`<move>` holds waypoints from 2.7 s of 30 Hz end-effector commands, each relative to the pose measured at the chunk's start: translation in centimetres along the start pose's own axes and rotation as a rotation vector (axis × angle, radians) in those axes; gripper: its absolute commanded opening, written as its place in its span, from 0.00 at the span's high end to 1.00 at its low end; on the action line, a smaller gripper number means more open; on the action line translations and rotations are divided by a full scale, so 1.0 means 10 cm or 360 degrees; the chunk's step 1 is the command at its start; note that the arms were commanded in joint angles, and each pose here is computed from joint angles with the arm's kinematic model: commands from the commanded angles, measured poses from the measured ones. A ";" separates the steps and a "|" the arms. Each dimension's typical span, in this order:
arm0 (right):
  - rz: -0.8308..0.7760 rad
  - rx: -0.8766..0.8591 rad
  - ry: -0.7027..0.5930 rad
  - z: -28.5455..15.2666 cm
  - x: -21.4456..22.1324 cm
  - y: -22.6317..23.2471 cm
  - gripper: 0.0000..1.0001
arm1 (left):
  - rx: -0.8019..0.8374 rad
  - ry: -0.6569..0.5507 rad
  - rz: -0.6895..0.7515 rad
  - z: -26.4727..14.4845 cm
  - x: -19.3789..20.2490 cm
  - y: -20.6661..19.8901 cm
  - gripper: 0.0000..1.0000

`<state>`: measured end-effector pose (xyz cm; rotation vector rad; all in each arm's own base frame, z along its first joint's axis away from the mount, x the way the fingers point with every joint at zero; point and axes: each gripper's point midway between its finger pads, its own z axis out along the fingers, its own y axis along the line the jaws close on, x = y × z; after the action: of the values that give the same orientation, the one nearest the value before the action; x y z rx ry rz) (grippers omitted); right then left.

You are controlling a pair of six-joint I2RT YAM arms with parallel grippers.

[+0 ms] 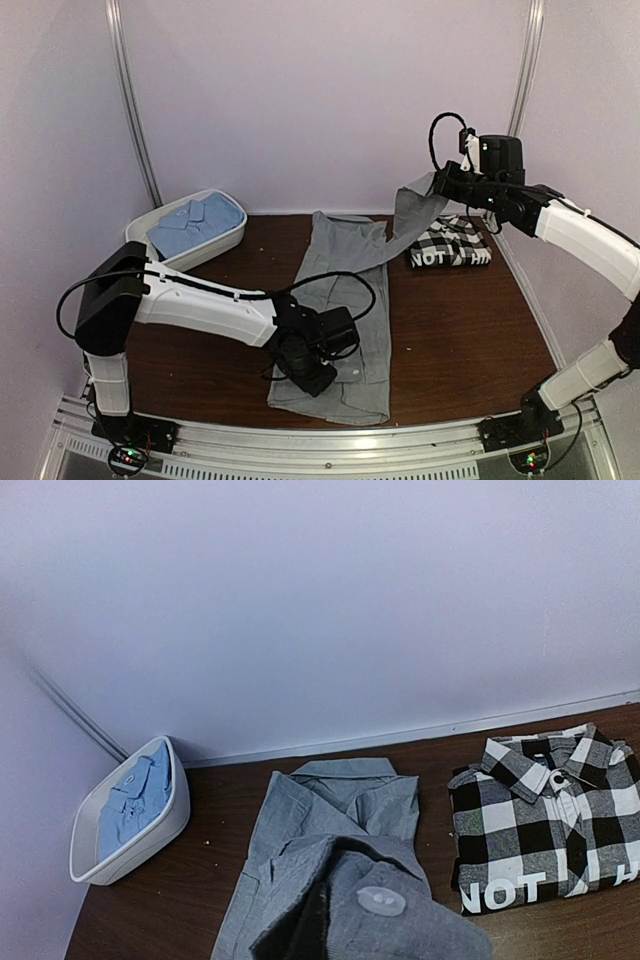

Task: Fold and stack the long sleeve shirts
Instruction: Adjust the corner of the shirt on the rectangle-folded shirt, then fold the sleeve of the rectangle-folded shirt.

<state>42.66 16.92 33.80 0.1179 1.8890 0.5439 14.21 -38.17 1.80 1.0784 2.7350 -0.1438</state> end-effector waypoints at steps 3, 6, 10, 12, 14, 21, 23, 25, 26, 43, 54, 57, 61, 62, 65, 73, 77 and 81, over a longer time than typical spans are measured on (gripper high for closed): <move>0.0010 -0.0041 -0.0052 -0.02 -0.09 0.06 1.00 | 0.0035 -0.0052 0.0055 -0.25 -0.07 -0.04 1.00; 0.0009 -0.0047 -0.0052 -0.02 -0.09 0.07 1.00 | 0.0077 -0.0051 0.0086 -0.31 -0.04 -0.07 1.00; 0.0012 -0.0050 -0.0056 -0.02 -0.10 0.08 1.00 | 0.0120 -0.0047 0.0127 -0.37 0.00 -0.09 1.00; 0.0011 -0.0051 -0.0057 -0.03 -0.11 0.08 1.00 | 0.0142 -0.0044 0.0147 -0.39 0.01 -0.11 1.00; 0.0012 -0.0052 -0.0055 -0.03 -0.11 0.08 1.00 | 0.0174 -0.0041 0.0173 -0.40 0.02 -0.14 1.00; 0.0012 -0.0050 -0.0048 -0.05 -0.10 0.07 1.00 | 0.0339 0.0021 0.0275 -0.38 0.15 -0.29 1.00; 0.0011 -0.0053 -0.0047 -0.06 -0.10 0.08 1.00 | 0.0370 0.0040 0.0293 -0.38 0.20 -0.31 1.00; 0.0008 -0.0059 -0.0056 -0.08 -0.12 0.09 1.00 | 0.0392 0.0051 0.0305 -0.37 0.23 -0.33 1.00; 0.0010 -0.0059 -0.0058 -0.09 -0.13 0.09 1.00 | 0.0400 0.0053 0.0311 -0.37 0.25 -0.33 1.00; 0.0008 -0.0043 -0.0121 -0.35 -0.22 0.11 1.00 | 0.0544 0.0005 0.0277 -0.43 0.20 -0.33 0.88; 0.0002 -0.0179 -0.0014 -0.40 0.22 0.25 1.00 | 0.0622 -0.0419 -0.0169 -0.97 -0.68 0.48 0.68; -0.0012 -0.0208 0.0029 -0.39 0.37 0.30 1.00 | 0.0588 -0.0578 -0.0295 -1.08 -1.03 0.83 0.68; -0.0014 -0.0285 0.0079 -0.40 0.53 0.41 1.00 | 0.0538 -0.0760 -0.0397 -1.14 -1.47 1.21 0.69; -0.0018 -0.0305 0.0091 -0.40 0.57 0.44 1.00 | 0.0546 -0.0780 -0.0413 -1.11 -1.55 1.28 0.69; -0.0044 -0.0339 0.0155 -0.37 0.75 0.53 1.00 | 0.0546 -0.0822 -0.0440 -1.02 -1.79 1.45 0.70; -0.0045 -0.0429 0.0343 -0.22 1.28 0.74 1.00 | 0.0550 -0.0934 -0.0511 -0.58 -2.34 1.90 0.71; -0.0053 -0.0450 0.0462 -0.13 1.61 0.78 1.00 | 0.0581 -0.0970 -0.0545 -0.28 -2.52 2.14 0.71; -0.0087 -0.0454 0.0614 -0.04 2.02 0.85 1.00 | 0.0583 -0.1028 -0.0616 -0.09 -2.68 2.42 0.72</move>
<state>34.01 28.83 22.25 -0.1958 2.1096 0.7936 45.88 -37.83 6.47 0.4654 2.4396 -0.8328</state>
